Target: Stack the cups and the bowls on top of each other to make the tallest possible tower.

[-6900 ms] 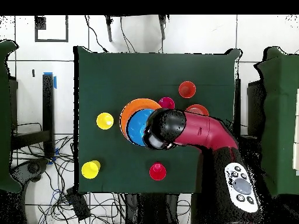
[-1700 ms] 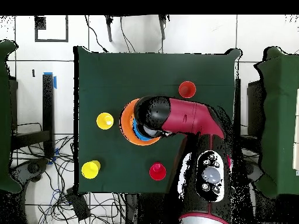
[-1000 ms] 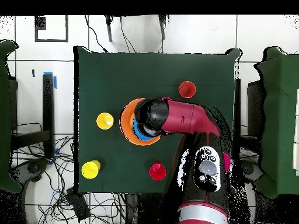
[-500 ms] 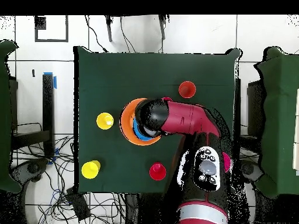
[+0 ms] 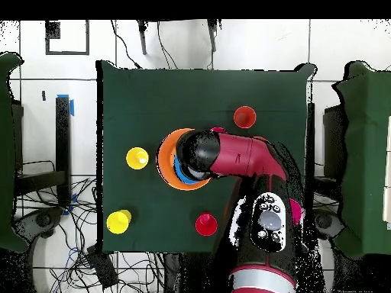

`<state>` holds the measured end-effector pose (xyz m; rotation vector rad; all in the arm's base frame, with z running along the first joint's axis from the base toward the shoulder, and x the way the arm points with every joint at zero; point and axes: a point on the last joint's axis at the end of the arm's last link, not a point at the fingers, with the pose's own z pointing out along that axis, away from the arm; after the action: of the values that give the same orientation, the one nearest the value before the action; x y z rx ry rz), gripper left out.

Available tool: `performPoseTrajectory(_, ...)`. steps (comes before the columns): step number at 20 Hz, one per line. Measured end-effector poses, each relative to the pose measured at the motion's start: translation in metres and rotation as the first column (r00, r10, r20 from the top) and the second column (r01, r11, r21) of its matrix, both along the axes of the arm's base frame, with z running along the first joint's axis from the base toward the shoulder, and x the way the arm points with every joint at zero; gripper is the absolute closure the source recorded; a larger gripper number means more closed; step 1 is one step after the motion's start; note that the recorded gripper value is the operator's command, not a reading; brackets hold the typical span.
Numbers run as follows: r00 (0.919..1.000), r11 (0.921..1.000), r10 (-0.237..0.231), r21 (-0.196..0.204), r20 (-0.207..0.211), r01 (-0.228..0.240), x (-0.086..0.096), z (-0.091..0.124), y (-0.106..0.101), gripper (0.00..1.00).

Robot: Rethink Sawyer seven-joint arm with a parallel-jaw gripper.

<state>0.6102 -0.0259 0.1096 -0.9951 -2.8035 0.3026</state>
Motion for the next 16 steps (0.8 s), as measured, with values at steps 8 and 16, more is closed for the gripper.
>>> performPoseTrajectory(8,1.0000,1.0000,0.001,-0.007,-0.001,-0.001,-0.0012,0.0009,0.0001,1.00)
performPoseTrajectory(16,1.0000,0.9998,-0.004,-0.018,-0.003,0.004,-0.0032,0.0022,-0.0047,1.00)
